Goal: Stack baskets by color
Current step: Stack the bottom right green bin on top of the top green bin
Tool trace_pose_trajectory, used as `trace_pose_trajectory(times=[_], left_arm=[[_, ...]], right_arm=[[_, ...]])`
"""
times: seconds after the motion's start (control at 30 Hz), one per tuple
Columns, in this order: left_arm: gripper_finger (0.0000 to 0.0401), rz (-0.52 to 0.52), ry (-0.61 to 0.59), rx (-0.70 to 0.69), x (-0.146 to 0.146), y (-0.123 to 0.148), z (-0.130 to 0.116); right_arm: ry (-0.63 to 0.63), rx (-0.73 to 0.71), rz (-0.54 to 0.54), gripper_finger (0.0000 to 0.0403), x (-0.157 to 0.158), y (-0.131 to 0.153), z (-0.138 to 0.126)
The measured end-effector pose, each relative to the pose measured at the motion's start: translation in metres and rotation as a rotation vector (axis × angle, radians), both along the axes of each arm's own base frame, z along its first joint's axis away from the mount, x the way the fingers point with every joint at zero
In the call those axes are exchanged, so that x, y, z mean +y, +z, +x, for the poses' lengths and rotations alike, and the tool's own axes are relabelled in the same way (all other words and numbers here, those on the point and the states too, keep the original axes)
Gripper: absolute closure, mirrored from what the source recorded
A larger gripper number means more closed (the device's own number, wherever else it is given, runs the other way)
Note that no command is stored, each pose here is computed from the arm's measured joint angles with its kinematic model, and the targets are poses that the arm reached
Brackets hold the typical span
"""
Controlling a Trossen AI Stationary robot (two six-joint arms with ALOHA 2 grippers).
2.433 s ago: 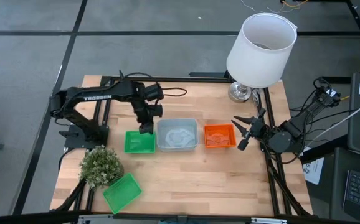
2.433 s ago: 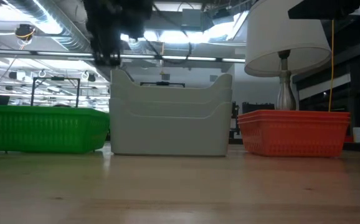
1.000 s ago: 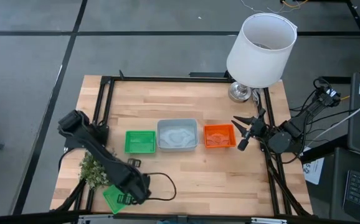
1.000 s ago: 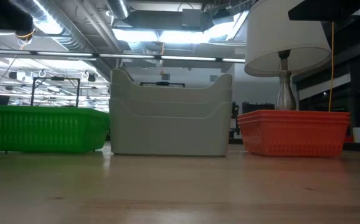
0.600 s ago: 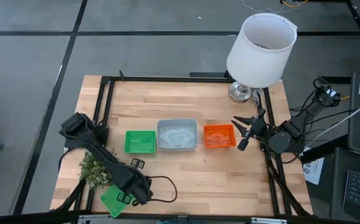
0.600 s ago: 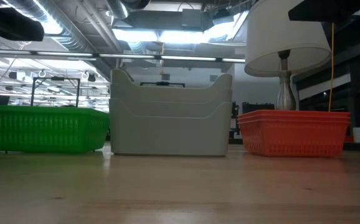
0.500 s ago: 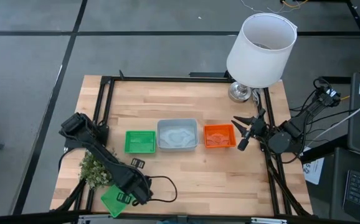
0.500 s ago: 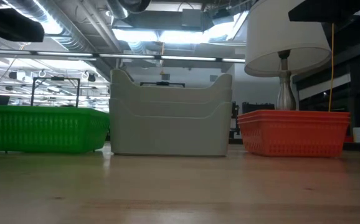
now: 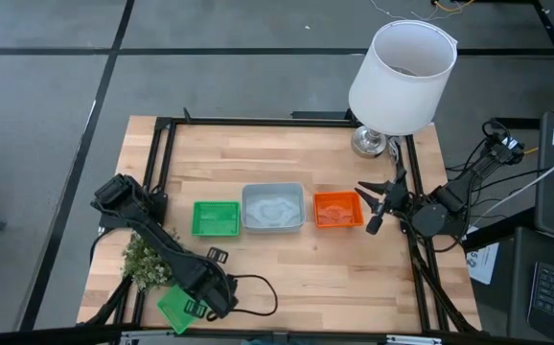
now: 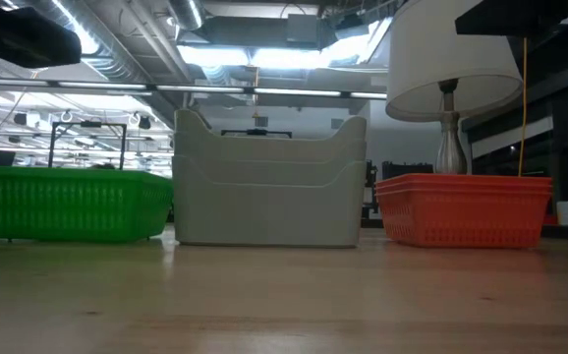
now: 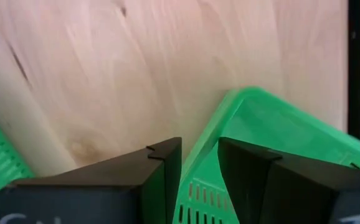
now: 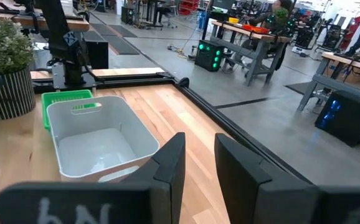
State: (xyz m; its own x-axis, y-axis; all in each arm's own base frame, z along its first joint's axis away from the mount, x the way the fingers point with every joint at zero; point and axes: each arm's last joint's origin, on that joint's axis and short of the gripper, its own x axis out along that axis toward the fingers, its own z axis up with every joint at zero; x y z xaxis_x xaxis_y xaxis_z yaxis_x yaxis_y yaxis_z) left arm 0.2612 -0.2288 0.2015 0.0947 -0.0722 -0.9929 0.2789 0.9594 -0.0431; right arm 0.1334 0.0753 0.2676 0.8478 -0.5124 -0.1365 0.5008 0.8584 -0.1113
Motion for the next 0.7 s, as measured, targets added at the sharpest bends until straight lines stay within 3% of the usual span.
trace_pose_trajectory(times=[0.17, 0.4, 0.7], left_arm=[[0.0305, -0.043, -0.004, -0.003, -0.002, -0.004, 0.001], [0.0305, -0.014, 0.003, 0.004, 0.006, -0.026, -0.003], [0.0324, -0.017, 0.061, -0.167, 0.015, -0.029, 0.018]], right_arm=[[0.0, 0.0, 0.0, 0.0315, 0.0, 0.0, 0.0], [0.0, 0.0, 0.0, 0.0315, 0.0, 0.0, 0.0], [0.0, 0.002, -0.003, 0.0315, 0.0, 0.0, 0.0]])
